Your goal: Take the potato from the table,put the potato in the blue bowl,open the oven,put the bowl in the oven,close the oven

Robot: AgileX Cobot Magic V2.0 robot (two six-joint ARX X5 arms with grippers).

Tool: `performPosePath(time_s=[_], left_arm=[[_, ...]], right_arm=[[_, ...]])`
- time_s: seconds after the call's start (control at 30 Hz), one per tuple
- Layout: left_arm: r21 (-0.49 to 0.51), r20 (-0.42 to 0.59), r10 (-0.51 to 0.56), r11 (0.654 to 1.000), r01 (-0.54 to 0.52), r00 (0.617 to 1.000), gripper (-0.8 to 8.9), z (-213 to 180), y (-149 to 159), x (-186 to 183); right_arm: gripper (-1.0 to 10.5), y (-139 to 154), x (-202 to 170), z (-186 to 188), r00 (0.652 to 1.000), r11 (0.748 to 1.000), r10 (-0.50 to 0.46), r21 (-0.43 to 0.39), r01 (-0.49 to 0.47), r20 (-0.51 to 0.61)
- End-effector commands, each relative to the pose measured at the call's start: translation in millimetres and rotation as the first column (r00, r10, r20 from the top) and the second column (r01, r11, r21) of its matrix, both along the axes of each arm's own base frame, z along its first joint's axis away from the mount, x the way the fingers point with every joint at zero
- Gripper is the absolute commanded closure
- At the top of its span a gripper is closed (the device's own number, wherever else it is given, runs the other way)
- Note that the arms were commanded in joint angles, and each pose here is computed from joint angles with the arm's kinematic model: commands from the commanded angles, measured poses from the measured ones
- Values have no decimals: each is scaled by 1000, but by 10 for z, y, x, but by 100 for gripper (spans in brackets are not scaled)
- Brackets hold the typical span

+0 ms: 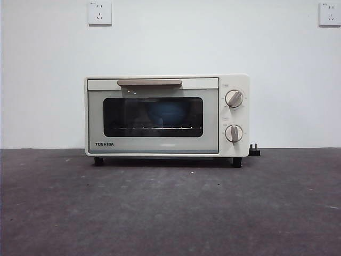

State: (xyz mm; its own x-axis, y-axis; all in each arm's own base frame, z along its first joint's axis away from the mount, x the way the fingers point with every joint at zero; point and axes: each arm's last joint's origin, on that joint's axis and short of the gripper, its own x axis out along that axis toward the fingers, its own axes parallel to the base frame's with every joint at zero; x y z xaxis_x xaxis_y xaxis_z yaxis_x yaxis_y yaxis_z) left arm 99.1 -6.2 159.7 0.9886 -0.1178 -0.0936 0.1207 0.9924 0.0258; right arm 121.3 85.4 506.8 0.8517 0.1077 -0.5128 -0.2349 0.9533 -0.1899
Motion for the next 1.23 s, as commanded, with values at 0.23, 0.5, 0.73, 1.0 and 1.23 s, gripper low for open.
performPosePath(time_s=[0.23,0.5,0.73,1.0,1.23], left_arm=[[-1,-81,93,996,-93,992,817,-109,52,-31],[-32,-74,113,993,-115,991,817,-99,72,-29],[-28,-88,112,993,-115,990,817,-110,72,-21],[-26,-116,112,993,-115,987,817,-132,72,-9],[-24,-137,112,993,-116,984,817,-148,73,0]], right_arm=[[946,253,297,-170,996,997,-6,-76,-1,-93],[946,434,509,-302,989,992,-12,-123,-7,-148],[946,495,581,-353,986,990,-14,-139,-9,-167],[946,495,581,-353,986,990,-14,-139,-9,-167],[946,438,587,-314,991,984,1,-177,-25,-136]])
